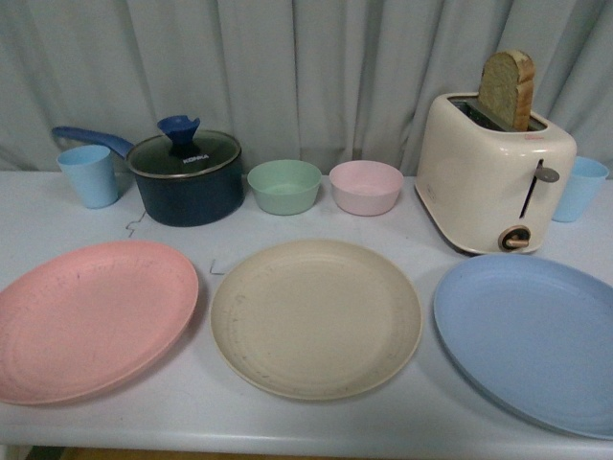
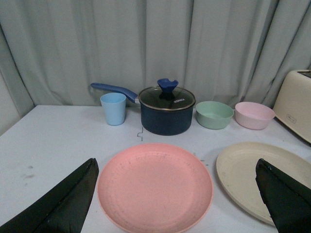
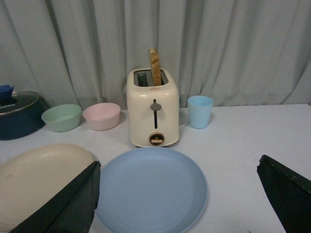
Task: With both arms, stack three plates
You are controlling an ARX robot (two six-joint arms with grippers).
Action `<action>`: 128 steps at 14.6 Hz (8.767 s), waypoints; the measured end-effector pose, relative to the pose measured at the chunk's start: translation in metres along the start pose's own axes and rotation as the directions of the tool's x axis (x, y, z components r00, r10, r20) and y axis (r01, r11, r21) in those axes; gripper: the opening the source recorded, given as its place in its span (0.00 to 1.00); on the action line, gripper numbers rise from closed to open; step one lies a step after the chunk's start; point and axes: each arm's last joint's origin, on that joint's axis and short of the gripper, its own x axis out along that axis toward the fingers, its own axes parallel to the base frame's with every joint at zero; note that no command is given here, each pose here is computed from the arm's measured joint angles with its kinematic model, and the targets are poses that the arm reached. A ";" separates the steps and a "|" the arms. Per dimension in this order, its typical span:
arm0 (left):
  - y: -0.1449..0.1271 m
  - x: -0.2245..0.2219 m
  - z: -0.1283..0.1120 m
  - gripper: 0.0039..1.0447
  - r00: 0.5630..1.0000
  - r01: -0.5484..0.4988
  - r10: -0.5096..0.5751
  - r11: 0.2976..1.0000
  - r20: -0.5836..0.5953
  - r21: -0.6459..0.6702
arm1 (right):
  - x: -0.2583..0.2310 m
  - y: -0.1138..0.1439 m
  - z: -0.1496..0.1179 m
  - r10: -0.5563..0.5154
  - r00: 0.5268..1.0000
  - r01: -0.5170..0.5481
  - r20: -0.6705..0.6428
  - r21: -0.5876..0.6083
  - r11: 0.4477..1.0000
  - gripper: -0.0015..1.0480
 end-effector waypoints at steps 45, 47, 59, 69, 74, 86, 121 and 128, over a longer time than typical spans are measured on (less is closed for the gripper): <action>0.121 0.263 -0.018 0.02 0.562 -0.329 0.007 0.920 -0.827 -0.215 | 0.000 0.000 0.000 0.001 1.000 -0.001 0.000 -0.002 1.000 0.94; 0.092 0.262 0.027 0.02 0.650 -0.306 -0.052 0.895 -0.758 -0.323 | 0.000 0.000 0.000 0.002 1.000 -0.002 0.000 -0.003 1.000 0.94; -0.096 0.263 -0.002 0.02 0.655 -0.142 -0.170 0.929 -0.736 -0.341 | 0.000 0.000 0.000 0.002 1.000 -0.002 0.000 -0.003 1.000 0.94; -0.112 0.257 -0.066 0.25 0.556 -0.141 -0.164 0.947 -0.815 -0.287 | 0.000 0.000 0.000 0.001 1.000 -0.001 0.000 -0.003 1.000 0.94; -0.096 0.238 0.000 0.61 0.944 0.059 -0.138 0.965 -0.301 -0.256 | 0.000 0.000 0.000 0.002 1.000 -0.002 0.000 -0.003 1.000 0.94; -0.012 0.083 -0.007 0.01 1.000 0.001 -0.001 1.000 -0.031 0.002 | 0.000 0.000 0.000 0.002 1.000 -0.002 0.000 -0.003 1.000 0.94; 0.000 0.000 0.000 0.87 1.000 0.001 -0.001 1.000 0.000 -0.001 | 0.070 -0.034 0.016 -0.034 0.818 0.092 -0.574 0.074 0.993 0.94; 0.000 0.000 0.000 0.94 1.000 0.002 -0.002 1.000 0.000 0.001 | 0.215 -0.074 -0.043 0.053 0.664 0.062 -0.746 0.126 0.990 0.94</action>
